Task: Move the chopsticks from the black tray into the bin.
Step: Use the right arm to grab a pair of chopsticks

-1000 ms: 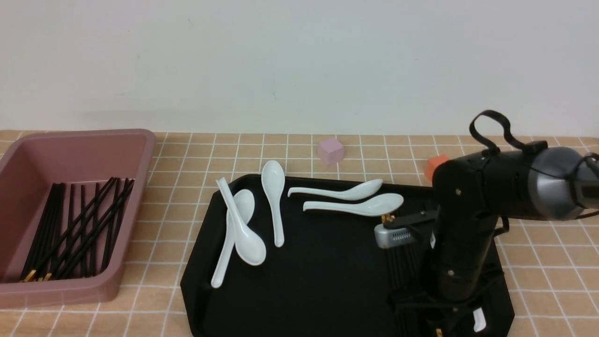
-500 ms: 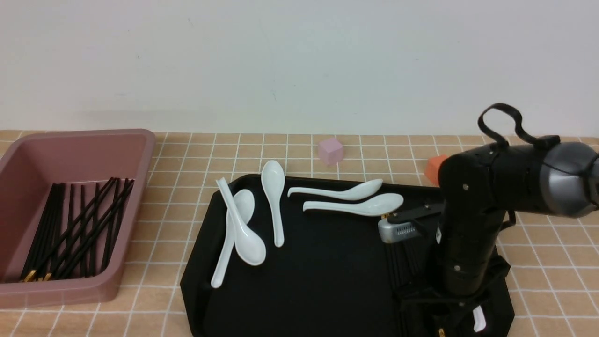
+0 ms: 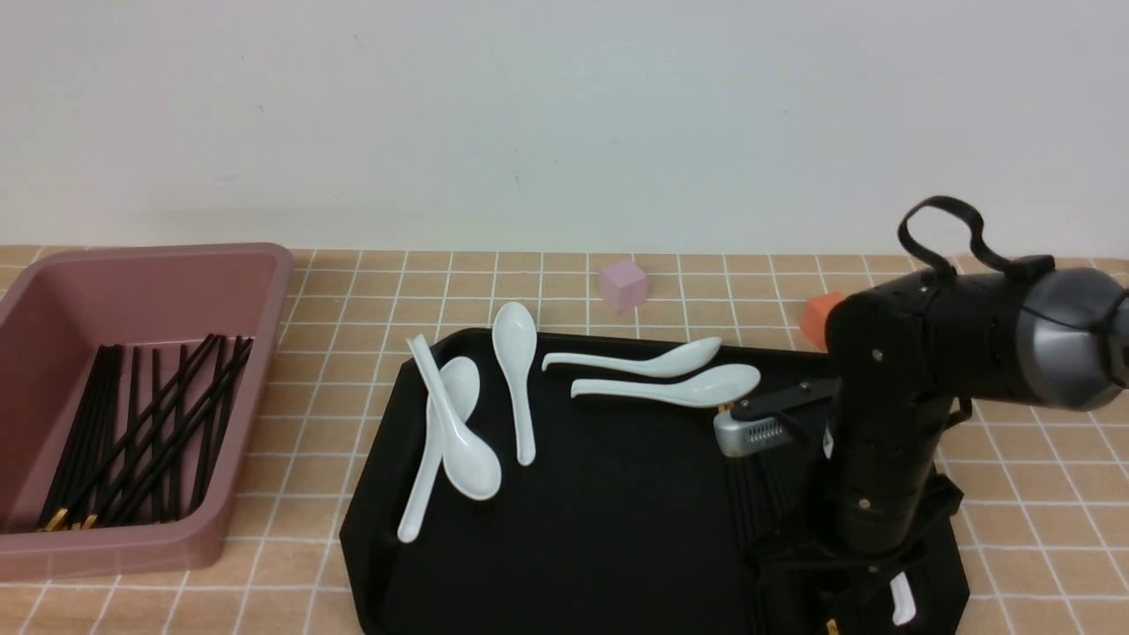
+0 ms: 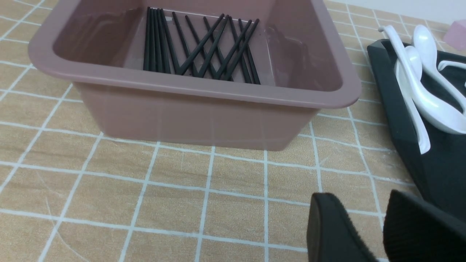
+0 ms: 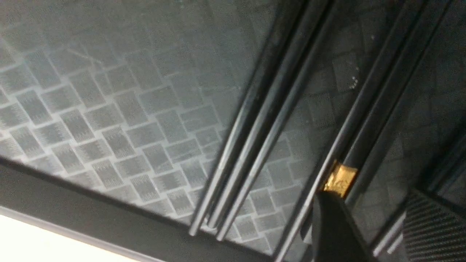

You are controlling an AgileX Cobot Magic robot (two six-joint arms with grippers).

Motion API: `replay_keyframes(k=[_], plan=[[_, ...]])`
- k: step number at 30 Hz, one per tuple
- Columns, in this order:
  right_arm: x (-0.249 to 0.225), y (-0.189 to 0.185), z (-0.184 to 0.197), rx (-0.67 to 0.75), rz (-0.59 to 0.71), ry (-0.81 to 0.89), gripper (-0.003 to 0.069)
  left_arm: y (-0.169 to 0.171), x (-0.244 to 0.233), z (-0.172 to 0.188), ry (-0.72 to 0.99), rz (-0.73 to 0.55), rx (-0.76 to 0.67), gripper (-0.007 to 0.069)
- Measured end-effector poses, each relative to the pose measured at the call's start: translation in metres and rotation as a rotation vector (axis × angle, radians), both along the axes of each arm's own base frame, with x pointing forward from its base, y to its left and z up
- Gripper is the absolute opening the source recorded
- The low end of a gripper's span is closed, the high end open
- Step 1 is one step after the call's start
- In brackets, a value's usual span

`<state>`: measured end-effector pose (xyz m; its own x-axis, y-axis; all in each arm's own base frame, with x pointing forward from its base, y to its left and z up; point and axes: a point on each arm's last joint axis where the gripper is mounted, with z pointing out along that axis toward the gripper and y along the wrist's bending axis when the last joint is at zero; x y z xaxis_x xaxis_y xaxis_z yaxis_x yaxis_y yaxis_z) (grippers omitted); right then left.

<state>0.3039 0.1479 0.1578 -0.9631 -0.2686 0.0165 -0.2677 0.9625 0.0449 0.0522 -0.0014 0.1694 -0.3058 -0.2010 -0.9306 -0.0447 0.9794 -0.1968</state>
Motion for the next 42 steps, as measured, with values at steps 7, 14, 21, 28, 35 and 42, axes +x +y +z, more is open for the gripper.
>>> replay_keyframes(k=[7,14,21,28,35,42], plan=[[0.0022,0.0025,-0.0099,0.004,-0.012,0.025,0.0294,0.0,0.0,0.0,0.0,0.0,0.0,0.0239],[0.0019,0.0017,-0.0099,-0.004,-0.007,0.028,0.028,0.0,0.0,0.0,0.0,0.0,0.0,0.0239],[0.0017,-0.0006,-0.0099,-0.029,0.018,0.03,0.0225,0.0,0.0,0.0,0.0,0.0,0.0,0.0239],[0.0016,-0.0005,-0.0099,-0.027,0.025,0.031,0.022,0.0,0.0,0.0,0.0,0.0,0.0,0.0239],[0.0028,0.0041,-0.0122,0.018,-0.008,0.026,0.0253,0.0,0.0,0.0,0.0,0.0,0.0,0.0239],[0.003,0.0053,-0.0117,0.03,-0.017,0.027,0.0291,0.0,0.0,0.0,0.0,0.0,0.0,0.0239]])
